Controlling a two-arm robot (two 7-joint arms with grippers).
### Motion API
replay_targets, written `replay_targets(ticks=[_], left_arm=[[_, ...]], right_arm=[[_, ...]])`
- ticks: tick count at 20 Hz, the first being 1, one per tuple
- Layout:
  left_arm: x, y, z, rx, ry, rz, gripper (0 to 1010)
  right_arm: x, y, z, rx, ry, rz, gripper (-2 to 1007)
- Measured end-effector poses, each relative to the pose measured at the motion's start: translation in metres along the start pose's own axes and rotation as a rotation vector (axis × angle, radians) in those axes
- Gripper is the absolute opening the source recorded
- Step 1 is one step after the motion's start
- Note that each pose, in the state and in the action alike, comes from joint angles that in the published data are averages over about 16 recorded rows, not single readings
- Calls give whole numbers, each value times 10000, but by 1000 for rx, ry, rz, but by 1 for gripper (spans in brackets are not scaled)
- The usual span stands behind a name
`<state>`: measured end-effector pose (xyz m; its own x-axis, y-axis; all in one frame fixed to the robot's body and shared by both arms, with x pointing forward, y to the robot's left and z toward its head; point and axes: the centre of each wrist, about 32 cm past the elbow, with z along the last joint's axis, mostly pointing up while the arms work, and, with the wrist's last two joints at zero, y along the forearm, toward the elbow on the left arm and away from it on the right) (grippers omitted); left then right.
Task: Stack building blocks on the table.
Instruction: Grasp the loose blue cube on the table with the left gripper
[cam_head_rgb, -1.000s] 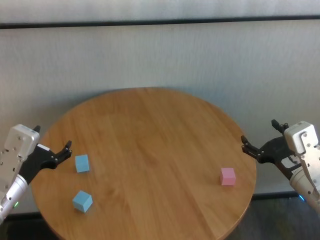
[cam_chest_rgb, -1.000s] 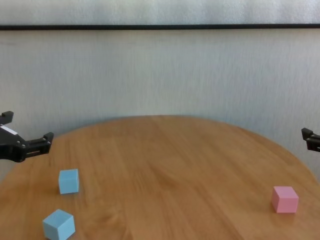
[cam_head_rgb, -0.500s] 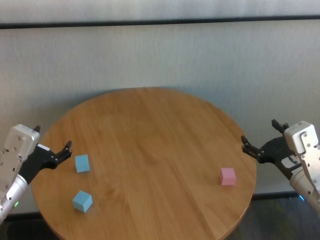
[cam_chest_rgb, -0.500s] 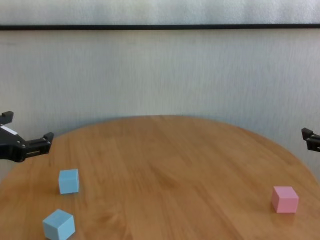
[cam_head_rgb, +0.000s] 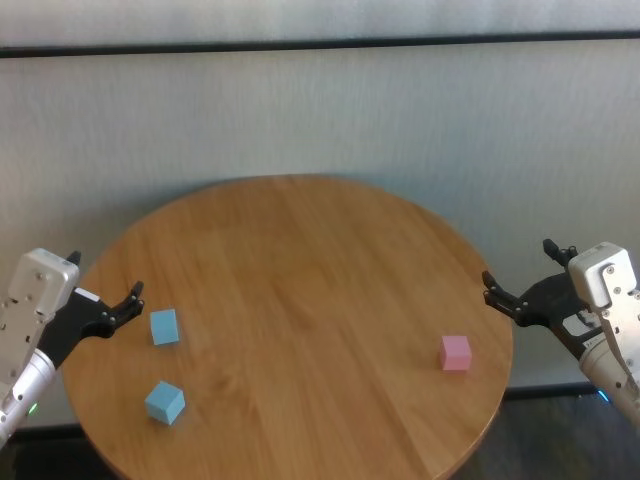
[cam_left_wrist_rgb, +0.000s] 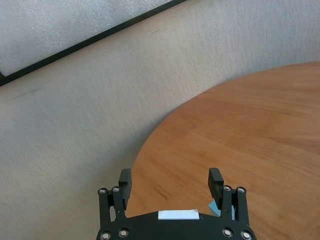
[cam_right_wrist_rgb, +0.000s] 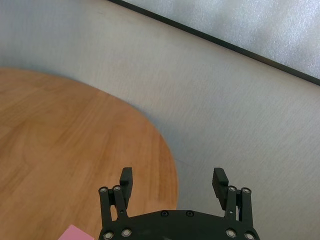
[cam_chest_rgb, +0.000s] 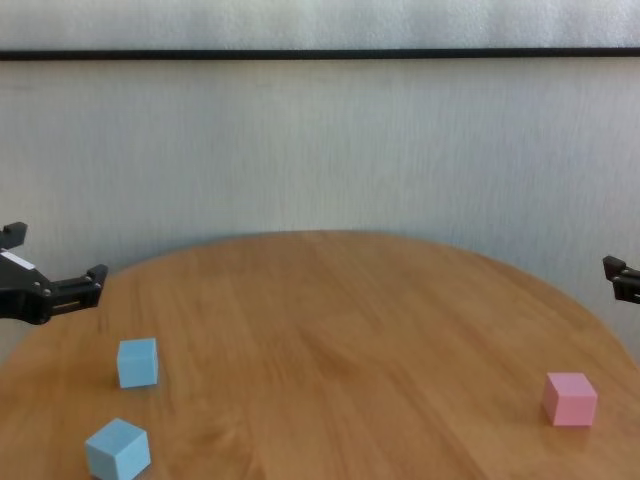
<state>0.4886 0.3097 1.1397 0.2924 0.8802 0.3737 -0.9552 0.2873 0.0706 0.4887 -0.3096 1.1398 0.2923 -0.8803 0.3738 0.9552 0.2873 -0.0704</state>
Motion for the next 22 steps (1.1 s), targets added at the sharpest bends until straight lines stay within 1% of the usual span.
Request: replay_targets(ticks=[22], left_arm=[[0, 0, 0, 0, 0, 0, 1002]], right_arm=[[0, 0, 0, 0, 0, 0, 1005]])
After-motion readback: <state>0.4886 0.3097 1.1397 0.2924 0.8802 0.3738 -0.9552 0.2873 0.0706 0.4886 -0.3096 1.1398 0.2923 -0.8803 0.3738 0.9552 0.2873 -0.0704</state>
